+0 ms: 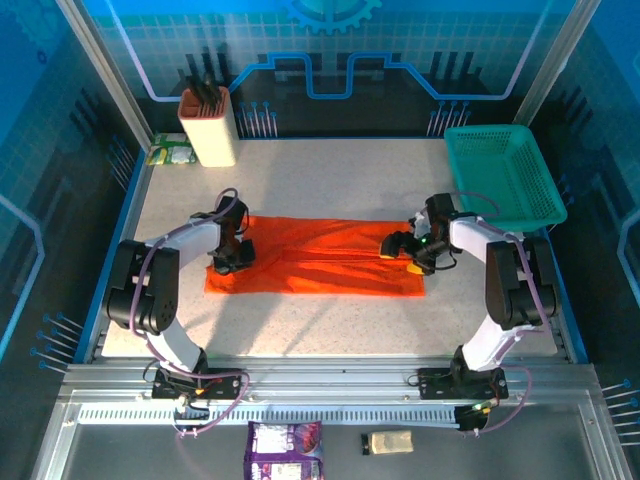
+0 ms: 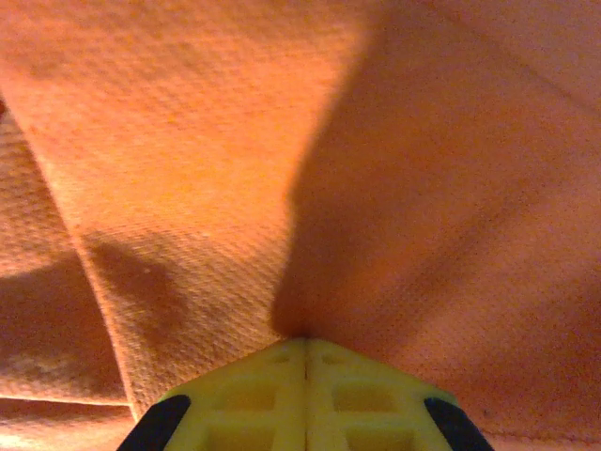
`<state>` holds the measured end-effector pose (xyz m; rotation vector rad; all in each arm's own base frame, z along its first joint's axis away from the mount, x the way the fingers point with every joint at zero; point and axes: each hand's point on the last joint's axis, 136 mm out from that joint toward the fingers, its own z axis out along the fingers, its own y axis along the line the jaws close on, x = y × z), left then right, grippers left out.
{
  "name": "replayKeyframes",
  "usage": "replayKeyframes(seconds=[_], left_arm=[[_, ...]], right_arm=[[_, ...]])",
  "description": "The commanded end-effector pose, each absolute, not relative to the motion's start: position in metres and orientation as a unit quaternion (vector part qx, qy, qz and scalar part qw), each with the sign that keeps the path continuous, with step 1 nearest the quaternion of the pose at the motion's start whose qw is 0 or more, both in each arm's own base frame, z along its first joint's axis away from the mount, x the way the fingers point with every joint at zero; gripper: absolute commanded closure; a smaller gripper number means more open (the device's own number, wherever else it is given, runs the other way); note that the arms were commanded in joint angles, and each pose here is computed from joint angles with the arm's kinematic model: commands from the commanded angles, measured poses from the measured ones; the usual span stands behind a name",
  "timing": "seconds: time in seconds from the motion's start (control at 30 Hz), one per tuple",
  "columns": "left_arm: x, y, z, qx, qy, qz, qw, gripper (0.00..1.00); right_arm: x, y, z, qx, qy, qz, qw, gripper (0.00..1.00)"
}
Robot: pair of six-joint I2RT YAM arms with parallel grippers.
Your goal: Fold the inside-out t-shirt
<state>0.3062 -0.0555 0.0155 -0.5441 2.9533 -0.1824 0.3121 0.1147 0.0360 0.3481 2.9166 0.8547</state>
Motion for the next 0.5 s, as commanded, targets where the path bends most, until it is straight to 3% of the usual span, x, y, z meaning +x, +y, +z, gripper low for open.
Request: replayKeyframes(seconds=[0.0,0.13,0.3,0.47], left_arm=[[0.302,-0.048,0.007,-0.188,0.979,-0.053,0.059,0.93],[0.304,-0.045,0.016,-0.184,0.979,-0.048,0.068,0.94],[0.314,-0.058,0.061,-0.189,0.970,-0.097,0.121,0.93],[0.302,-0.075,0.070,-0.192,0.967,-0.120,0.116,0.93]], right_arm=[[0.317,0.094,0.024,0.141,0.955,0.254,0.055,0.07],[0.316,0.091,0.031,0.146,0.956,0.248,0.060,0.08],[0.324,0.105,0.067,0.129,0.944,0.290,0.091,0.09],[0.345,0.124,0.088,0.103,0.929,0.340,0.106,0.11]])
